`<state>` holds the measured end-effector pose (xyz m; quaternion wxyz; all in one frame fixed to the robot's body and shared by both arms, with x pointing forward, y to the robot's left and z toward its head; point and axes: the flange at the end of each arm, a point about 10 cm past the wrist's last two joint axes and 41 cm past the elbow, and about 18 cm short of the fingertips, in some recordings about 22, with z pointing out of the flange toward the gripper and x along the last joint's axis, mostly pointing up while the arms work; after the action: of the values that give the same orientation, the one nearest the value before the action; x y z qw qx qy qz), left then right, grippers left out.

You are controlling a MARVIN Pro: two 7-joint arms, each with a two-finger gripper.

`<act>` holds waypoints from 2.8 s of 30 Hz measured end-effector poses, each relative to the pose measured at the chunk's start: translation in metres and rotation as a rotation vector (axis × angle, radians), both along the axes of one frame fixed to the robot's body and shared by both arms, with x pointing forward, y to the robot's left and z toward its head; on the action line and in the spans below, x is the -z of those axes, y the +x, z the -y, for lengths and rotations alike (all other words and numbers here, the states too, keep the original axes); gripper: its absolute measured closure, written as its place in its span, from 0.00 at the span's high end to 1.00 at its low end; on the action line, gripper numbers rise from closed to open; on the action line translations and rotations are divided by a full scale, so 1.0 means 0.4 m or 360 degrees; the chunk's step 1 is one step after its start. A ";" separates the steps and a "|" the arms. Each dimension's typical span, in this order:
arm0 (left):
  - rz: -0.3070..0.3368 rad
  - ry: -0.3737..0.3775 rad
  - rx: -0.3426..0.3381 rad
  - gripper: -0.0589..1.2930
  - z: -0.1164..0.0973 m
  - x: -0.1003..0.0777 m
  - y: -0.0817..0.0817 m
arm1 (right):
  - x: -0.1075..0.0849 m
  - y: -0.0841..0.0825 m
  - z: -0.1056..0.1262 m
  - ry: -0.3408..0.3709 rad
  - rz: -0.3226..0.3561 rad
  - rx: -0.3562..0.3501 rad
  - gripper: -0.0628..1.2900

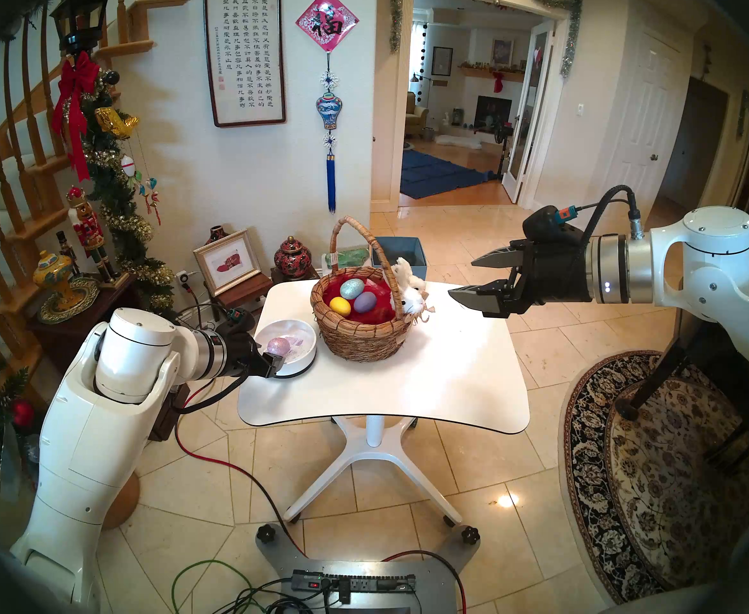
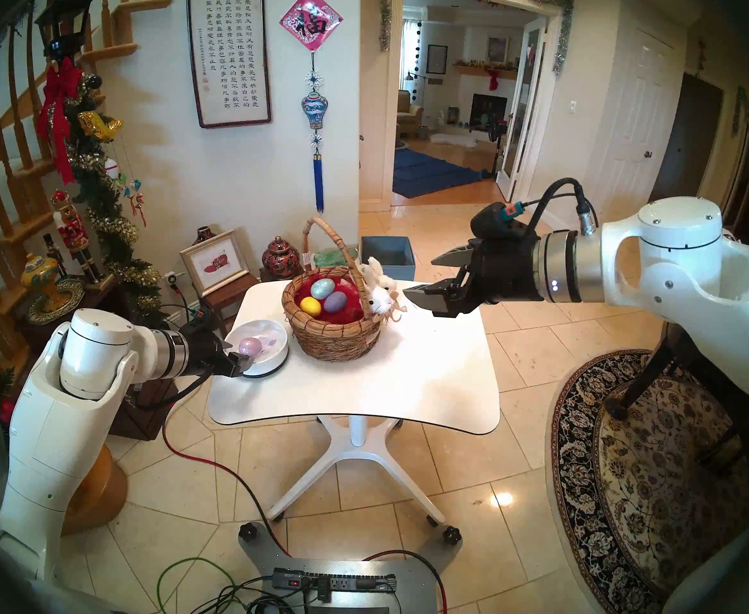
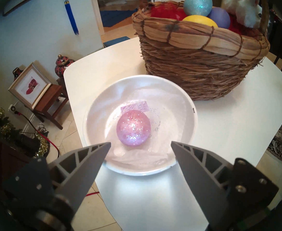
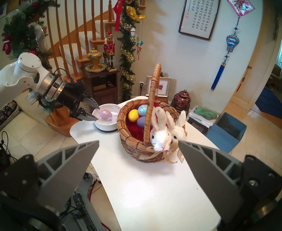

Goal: Put easter egg into basket

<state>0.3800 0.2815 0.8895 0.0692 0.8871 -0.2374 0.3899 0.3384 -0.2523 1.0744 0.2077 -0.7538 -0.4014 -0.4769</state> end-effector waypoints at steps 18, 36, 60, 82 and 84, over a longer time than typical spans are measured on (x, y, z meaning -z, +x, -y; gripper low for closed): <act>-0.0015 -0.0002 0.0000 0.82 0.010 0.008 0.032 | 0.000 0.000 0.000 0.0000 0.0000 0.0000 0.96; -0.0042 -0.0011 -0.0007 0.81 0.022 0.023 0.053 | 0.000 0.000 0.000 0.0000 0.0000 0.0000 0.96; 0.0142 -0.0024 -0.0018 0.39 0.033 -0.086 0.035 | 0.000 0.000 0.000 0.0000 0.0000 0.0000 0.96; 0.0379 -0.0156 0.0166 0.39 0.166 -0.235 0.046 | 0.000 0.000 0.000 0.0000 0.0000 0.0000 0.96; 0.0386 -0.0167 0.0189 0.39 0.183 -0.240 0.048 | 0.000 0.000 0.000 0.0000 0.0000 0.0000 0.96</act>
<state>0.3993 0.2083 0.9857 0.1094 0.8130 -0.2754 0.5012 0.3384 -0.2523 1.0743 0.2078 -0.7539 -0.4014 -0.4769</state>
